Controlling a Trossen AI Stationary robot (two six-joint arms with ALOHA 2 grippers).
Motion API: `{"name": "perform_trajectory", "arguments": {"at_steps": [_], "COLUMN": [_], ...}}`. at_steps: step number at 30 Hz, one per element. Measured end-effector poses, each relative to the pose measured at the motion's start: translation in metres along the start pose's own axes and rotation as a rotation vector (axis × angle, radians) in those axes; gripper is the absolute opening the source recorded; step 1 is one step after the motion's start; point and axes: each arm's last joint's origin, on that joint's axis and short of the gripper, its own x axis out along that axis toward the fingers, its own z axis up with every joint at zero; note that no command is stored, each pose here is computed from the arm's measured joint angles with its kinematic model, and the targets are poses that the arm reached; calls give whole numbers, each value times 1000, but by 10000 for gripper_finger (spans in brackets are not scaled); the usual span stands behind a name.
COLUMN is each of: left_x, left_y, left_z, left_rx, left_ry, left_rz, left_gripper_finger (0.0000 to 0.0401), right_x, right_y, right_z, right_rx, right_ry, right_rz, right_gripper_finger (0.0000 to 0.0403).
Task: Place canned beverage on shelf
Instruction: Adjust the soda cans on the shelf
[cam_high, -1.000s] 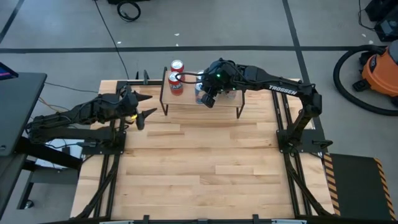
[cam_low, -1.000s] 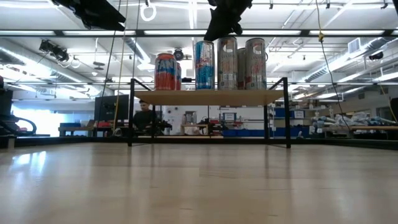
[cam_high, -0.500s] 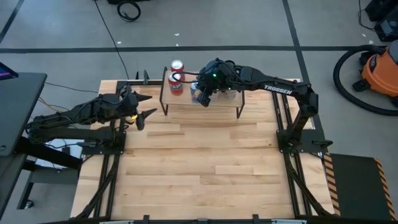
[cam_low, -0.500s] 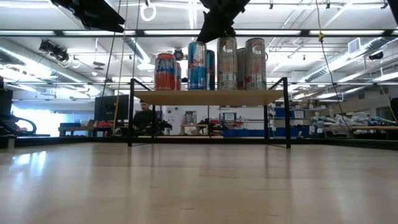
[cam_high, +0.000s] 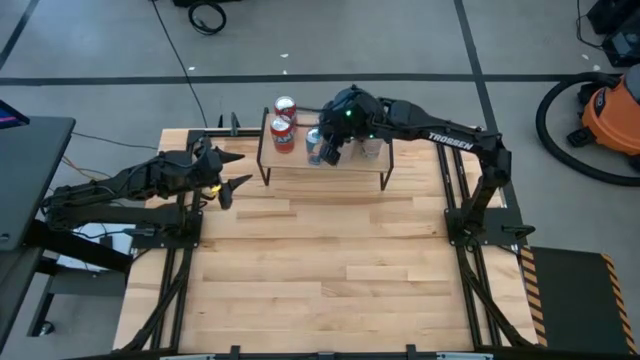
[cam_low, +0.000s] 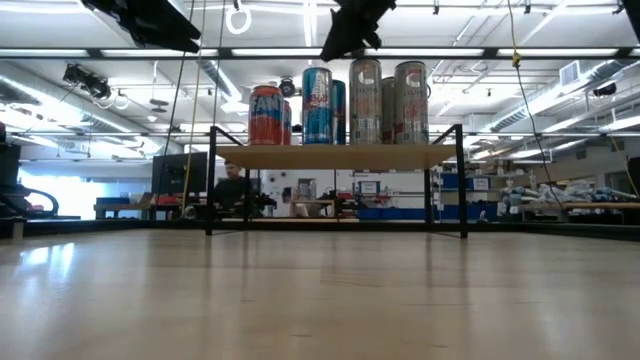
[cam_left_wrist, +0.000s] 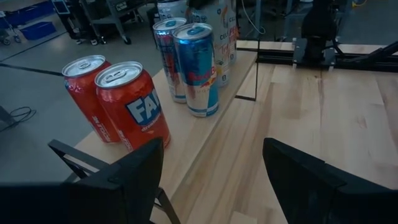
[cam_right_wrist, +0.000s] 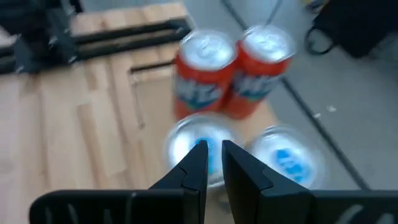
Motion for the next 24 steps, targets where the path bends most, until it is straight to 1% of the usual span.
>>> {"name": "perform_trajectory", "arguments": {"at_steps": [3,10,17,24], "left_x": [0,0,0,0], "left_y": [0,0,0,0], "left_z": [-1,-2,-2,-2], "left_rx": [3,6,6,6], "left_ry": [8,21,21,21], "left_rz": [-1,-1,-1,-1], "left_gripper_finger": [277,277,277,277], "right_x": [-4,-1,0,13], "right_y": [-12,-32,-37,-38], "right_z": [3,-1,-2,-4], "right_rx": [17,74,84,85], "right_ry": [-9,29,34,51], "right_rz": [-46,-60,-70,-56], "right_gripper_finger": [57,57,57,57]}}
